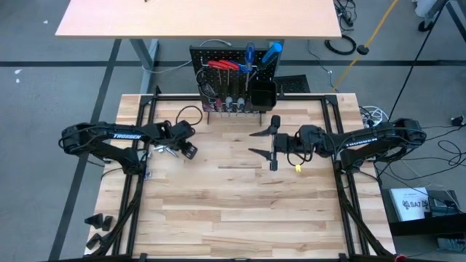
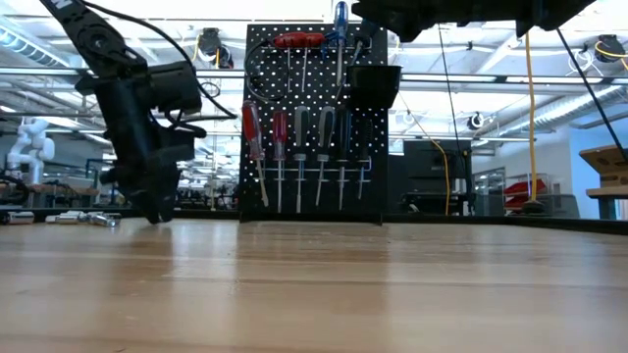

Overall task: Hang tools onto peg board
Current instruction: Put the socket wrench into the black bin on the peg board

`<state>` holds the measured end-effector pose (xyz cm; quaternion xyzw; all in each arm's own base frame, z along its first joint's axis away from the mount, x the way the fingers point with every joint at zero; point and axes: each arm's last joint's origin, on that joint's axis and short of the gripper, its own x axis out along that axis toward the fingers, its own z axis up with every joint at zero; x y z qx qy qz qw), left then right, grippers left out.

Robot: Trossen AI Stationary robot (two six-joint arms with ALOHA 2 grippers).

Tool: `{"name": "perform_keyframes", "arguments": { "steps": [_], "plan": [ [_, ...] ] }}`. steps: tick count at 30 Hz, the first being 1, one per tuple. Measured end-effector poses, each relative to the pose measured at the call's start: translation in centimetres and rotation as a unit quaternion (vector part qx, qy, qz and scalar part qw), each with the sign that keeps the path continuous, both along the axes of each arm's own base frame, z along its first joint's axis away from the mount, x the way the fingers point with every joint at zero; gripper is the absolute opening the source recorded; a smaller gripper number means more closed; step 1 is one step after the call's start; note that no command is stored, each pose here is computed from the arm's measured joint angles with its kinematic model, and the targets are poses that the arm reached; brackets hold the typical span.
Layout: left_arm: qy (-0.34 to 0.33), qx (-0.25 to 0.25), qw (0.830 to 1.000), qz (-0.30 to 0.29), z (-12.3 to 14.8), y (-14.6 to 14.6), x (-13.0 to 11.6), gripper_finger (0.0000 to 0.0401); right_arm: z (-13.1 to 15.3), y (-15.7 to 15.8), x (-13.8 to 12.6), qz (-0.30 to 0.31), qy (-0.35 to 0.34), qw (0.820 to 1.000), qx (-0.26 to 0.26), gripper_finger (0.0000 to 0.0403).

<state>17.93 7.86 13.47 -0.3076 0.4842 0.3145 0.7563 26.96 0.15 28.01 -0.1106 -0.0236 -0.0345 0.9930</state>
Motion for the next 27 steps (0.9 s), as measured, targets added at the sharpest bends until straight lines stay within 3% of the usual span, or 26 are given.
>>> {"name": "perform_keyframes", "arguments": {
  "steps": [4,9,13,19,24,27],
  "plan": [
    [-0.013,0.004,0.999,-0.047,0.9,-0.2,0.7,0.0164,-0.1,-0.2,0.0,-0.004,0.004,1.000,0.001,0.0217],
    [-0.004,0.095,0.993,-0.068,3.1,0.7,1.5,0.0164,-0.1,-0.3,0.0,-0.005,0.004,1.000,0.010,0.0217],
    [0.052,0.153,0.986,-0.050,5.0,2.2,1.1,0.0164,-0.1,-0.3,0.0,-0.005,0.004,1.000,0.011,0.0217],
    [0.083,0.127,0.988,-0.041,6.0,5.2,-0.8,0.0164,-0.1,-0.3,0.0,-0.005,0.006,1.000,0.011,0.0217],
    [0.086,0.108,0.989,0.058,5.8,7.3,-2.7,0.0164,-0.1,-0.3,0.0,-0.005,0.007,1.000,0.010,0.0217],
    [0.066,0.091,0.992,0.063,5.8,7.6,-3.0,0.0164,-0.1,-0.4,0.0,-0.006,0.007,1.000,0.009,0.0217]
  ]
}}
